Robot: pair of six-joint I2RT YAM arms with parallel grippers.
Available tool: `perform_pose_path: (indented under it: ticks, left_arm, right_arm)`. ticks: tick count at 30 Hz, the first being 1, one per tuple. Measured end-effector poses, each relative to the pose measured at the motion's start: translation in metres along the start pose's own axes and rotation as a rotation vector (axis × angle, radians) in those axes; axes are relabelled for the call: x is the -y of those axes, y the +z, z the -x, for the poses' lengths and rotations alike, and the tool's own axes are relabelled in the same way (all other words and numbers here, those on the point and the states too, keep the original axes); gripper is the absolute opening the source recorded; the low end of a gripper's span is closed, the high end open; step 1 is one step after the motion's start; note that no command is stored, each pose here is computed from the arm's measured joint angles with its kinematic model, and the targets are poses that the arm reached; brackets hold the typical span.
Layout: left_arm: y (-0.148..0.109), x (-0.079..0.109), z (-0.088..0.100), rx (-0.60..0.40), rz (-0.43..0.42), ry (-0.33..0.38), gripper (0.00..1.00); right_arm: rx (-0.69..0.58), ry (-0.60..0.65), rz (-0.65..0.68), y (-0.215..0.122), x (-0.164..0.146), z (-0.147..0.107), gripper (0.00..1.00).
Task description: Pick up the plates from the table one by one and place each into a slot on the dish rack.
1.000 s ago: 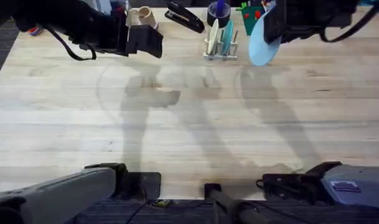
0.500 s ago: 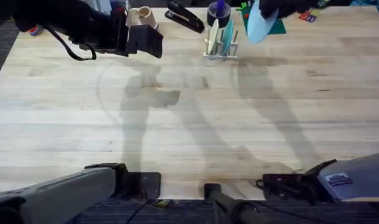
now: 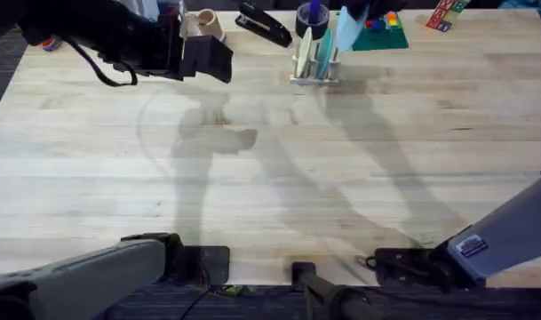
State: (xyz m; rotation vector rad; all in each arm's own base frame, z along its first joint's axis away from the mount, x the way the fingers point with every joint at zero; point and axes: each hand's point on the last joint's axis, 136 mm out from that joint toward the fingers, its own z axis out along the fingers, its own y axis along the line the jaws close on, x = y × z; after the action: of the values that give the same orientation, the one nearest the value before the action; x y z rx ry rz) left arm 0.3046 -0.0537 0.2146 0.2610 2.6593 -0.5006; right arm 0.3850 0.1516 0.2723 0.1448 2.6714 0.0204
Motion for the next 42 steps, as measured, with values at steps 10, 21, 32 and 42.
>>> perform_pose_path:
  ticks: [10, 21, 32, 42]
  left_arm:
    - [0.0, 0.0, 0.0, 0.0, 0.0, 0.0, 0.995]
    - [0.0, 0.0, 0.0, 0.0, 0.0, 0.0, 0.995]
    - [0.0, 0.0, 0.0, 0.0, 0.0, 0.0, 0.995]
    - [0.0, 0.0, 0.0, 0.0, 0.0, 0.0, 0.995]
  right_arm:
    - [0.035, 0.013, 0.02, 0.024, -0.016, 0.017, 0.032]
    - [0.001, 0.005, -0.003, 0.055, -0.024, 0.017, 0.032]
    - [0.002, 0.01, -0.029, 0.077, -0.027, 0.021, 0.032]
    - [-0.031, 0.015, -0.077, 0.112, -0.028, 0.017, 0.03]
